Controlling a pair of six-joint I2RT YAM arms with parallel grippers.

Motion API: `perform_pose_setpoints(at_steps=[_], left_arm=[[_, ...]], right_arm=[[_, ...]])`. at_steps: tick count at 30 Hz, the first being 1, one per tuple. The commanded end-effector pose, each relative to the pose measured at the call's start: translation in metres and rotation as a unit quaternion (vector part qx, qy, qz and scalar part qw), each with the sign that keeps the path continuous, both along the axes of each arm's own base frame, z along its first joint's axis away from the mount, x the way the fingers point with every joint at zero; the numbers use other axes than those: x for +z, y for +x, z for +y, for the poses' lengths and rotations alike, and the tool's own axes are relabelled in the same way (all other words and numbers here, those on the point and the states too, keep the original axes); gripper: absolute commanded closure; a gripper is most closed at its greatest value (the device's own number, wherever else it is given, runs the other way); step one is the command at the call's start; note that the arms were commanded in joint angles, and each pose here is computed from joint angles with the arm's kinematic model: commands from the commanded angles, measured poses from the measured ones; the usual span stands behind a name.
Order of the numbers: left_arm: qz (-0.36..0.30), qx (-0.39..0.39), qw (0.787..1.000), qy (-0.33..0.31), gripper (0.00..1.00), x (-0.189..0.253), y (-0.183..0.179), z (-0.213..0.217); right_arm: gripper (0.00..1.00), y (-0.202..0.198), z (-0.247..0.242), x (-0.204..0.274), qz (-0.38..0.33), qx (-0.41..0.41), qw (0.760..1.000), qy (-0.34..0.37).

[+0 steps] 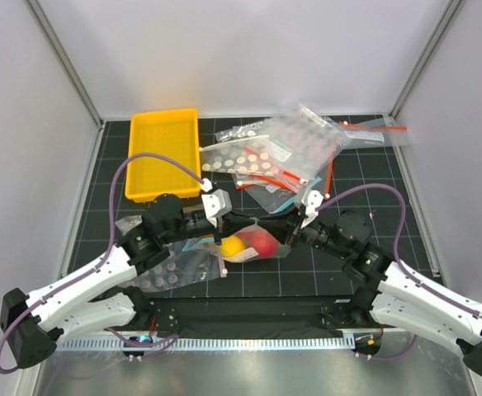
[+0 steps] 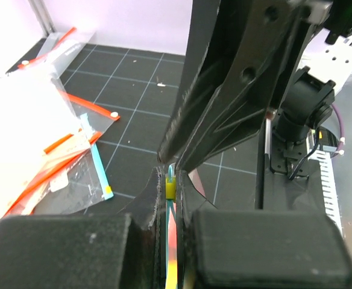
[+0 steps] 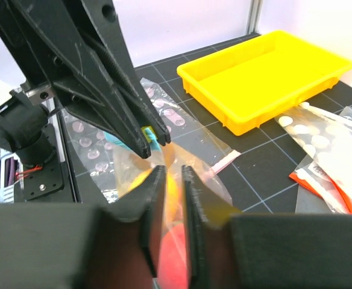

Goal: Place the food in the zip-top bag and seal the zipper
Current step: Zip the zipper food storage bag at the center of the board.

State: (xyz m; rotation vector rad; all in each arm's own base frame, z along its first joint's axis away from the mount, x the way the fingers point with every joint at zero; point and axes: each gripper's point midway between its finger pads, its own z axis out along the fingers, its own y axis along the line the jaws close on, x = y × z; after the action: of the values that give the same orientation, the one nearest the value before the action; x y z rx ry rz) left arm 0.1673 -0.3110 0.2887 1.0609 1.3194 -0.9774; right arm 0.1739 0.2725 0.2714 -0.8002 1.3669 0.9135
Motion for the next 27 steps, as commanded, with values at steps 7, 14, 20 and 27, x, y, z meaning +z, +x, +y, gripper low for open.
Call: perform_pose_setpoints(at_steps=[7,14,20,27], left_arm=[[-0.010,-0.020,1.000,-0.012,1.00,0.013,-0.014,0.006],[-0.007,-0.037,0.999,-0.012,1.00,0.014,-0.020,0.002],[-0.004,-0.040,0.999,-0.008,1.00,0.014,-0.021,0.001],[-0.001,-0.031,1.000,0.002,1.00,0.007,-0.015,-0.001]], right_arm=[[0.60,-0.001,0.002,0.036,-0.049,0.011,0.998,0.035],[0.60,-0.007,0.012,0.031,-0.043,0.046,0.998,0.021],[0.89,-0.011,0.016,0.032,-0.044,0.063,0.997,0.020],[0.99,-0.008,0.004,0.047,-0.052,0.032,0.996,0.057]])
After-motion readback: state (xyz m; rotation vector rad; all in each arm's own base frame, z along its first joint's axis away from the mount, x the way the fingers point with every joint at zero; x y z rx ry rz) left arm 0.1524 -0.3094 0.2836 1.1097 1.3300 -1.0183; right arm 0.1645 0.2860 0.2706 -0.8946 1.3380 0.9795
